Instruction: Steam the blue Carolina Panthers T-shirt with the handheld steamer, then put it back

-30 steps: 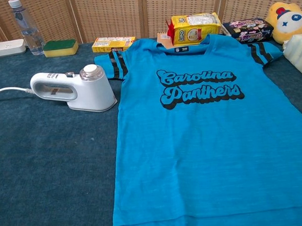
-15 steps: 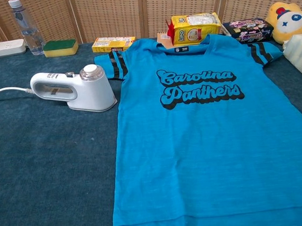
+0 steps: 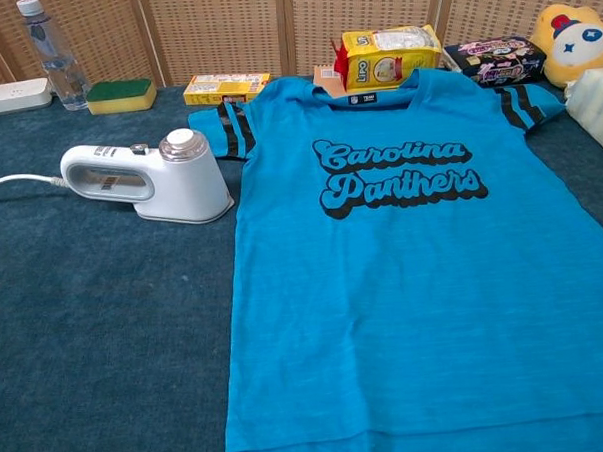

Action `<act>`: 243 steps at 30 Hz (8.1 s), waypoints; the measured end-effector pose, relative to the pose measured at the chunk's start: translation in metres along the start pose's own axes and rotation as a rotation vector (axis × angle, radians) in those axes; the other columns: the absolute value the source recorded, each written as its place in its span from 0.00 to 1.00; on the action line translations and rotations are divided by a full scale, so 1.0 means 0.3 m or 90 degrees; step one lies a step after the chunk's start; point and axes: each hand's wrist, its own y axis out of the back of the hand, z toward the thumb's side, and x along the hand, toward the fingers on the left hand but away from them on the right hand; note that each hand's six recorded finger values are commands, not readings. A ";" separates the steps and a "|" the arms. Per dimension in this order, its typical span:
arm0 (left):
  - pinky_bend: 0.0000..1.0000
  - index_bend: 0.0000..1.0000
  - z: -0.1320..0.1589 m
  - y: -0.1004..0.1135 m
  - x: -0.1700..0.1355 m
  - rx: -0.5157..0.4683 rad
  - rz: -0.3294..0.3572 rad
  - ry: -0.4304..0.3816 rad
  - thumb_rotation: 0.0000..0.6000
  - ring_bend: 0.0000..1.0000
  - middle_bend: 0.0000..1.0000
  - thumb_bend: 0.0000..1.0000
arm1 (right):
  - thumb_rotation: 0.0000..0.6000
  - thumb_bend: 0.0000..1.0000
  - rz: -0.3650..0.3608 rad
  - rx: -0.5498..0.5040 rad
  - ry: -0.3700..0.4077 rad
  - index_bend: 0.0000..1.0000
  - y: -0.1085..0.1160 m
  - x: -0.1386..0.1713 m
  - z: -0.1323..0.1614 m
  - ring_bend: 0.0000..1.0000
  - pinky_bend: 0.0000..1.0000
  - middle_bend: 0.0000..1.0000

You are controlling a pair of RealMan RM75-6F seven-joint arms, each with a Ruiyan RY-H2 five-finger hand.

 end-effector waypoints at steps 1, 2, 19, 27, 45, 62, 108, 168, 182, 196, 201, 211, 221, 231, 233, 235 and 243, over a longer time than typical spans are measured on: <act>0.26 0.15 -0.003 -0.001 0.000 0.000 0.000 0.001 1.00 0.21 0.29 0.25 | 1.00 0.07 0.000 0.000 0.001 0.23 0.000 -0.003 0.004 0.22 0.27 0.23; 0.26 0.15 -0.007 -0.003 0.000 -0.001 -0.001 0.003 1.00 0.21 0.29 0.25 | 1.00 0.07 0.000 0.000 0.002 0.23 0.000 -0.005 0.006 0.22 0.27 0.23; 0.26 0.15 -0.048 -0.047 0.015 -0.011 -0.018 0.009 1.00 0.21 0.29 0.25 | 1.00 0.08 0.005 -0.002 0.025 0.23 0.007 -0.067 0.081 0.23 0.27 0.23; 0.26 0.15 -0.062 -0.059 0.022 -0.017 -0.019 0.010 1.00 0.21 0.29 0.25 | 1.00 0.11 0.002 -0.007 0.031 0.25 0.020 -0.087 0.109 0.25 0.28 0.24; 0.26 0.15 -0.077 -0.062 0.033 -0.024 -0.013 0.006 1.00 0.21 0.29 0.25 | 1.00 0.24 -0.025 -0.027 0.048 0.38 0.057 -0.140 0.190 0.32 0.35 0.31; 0.26 0.15 -0.075 -0.054 0.046 -0.024 -0.008 -0.005 1.00 0.21 0.29 0.25 | 1.00 0.42 -0.033 -0.025 0.065 0.56 0.069 -0.161 0.224 0.49 0.60 0.48; 0.24 0.00 0.161 -0.167 0.452 0.031 -0.152 -0.119 1.00 0.12 0.19 0.30 | 1.00 0.49 -0.037 -0.065 0.053 0.69 0.093 -0.177 0.201 0.66 0.79 0.63; 0.31 0.16 0.533 -0.492 0.808 0.067 -0.141 -0.135 1.00 0.20 0.23 0.41 | 1.00 0.49 -0.034 -0.076 -0.005 0.69 0.088 -0.163 0.107 0.67 0.80 0.63; 0.36 0.20 0.531 -0.515 0.824 0.071 -0.145 -0.125 1.00 0.26 0.29 0.42 | 1.00 0.49 -0.032 -0.078 -0.011 0.69 0.092 -0.158 0.100 0.67 0.80 0.63; 0.54 0.52 0.551 -0.544 0.842 0.041 -0.140 -0.107 1.00 0.52 0.57 0.48 | 1.00 0.49 -0.036 -0.080 -0.026 0.69 0.101 -0.139 0.080 0.67 0.80 0.63; 0.59 0.55 0.532 -0.541 0.826 0.046 -0.153 -0.107 1.00 0.55 0.61 0.48 | 1.00 0.49 -0.036 -0.081 -0.027 0.69 0.102 -0.136 0.078 0.67 0.80 0.63; 0.64 0.59 0.489 -0.518 0.788 0.035 -0.155 -0.105 1.00 0.61 0.68 0.48 | 1.00 0.49 -0.038 -0.084 -0.025 0.70 0.100 -0.135 0.080 0.67 0.80 0.63; 0.66 0.60 0.473 -0.492 0.760 -0.039 -0.143 -0.105 1.00 0.62 0.70 0.48 | 1.00 0.49 -0.043 -0.083 -0.024 0.70 0.106 -0.134 0.082 0.67 0.80 0.63; 0.66 0.60 0.467 -0.431 0.732 -0.096 -0.113 -0.129 1.00 0.62 0.70 0.48 | 1.00 0.49 -0.044 -0.082 -0.022 0.70 0.110 -0.133 0.086 0.67 0.80 0.63; 0.66 0.60 0.469 -0.414 0.725 -0.108 -0.107 -0.134 1.00 0.62 0.70 0.48 | 1.00 0.49 -0.045 -0.082 -0.022 0.70 0.112 -0.134 0.088 0.67 0.80 0.63; 0.66 0.60 0.479 -0.393 0.717 -0.118 -0.096 -0.144 1.00 0.62 0.70 0.48 | 1.00 0.49 -0.048 -0.083 -0.021 0.70 0.116 -0.134 0.093 0.67 0.80 0.63; 0.66 0.60 0.587 -0.352 0.695 -0.133 -0.061 -0.208 1.00 0.62 0.70 0.48 | 1.00 0.49 -0.047 -0.087 -0.018 0.70 0.123 -0.140 0.109 0.67 0.80 0.63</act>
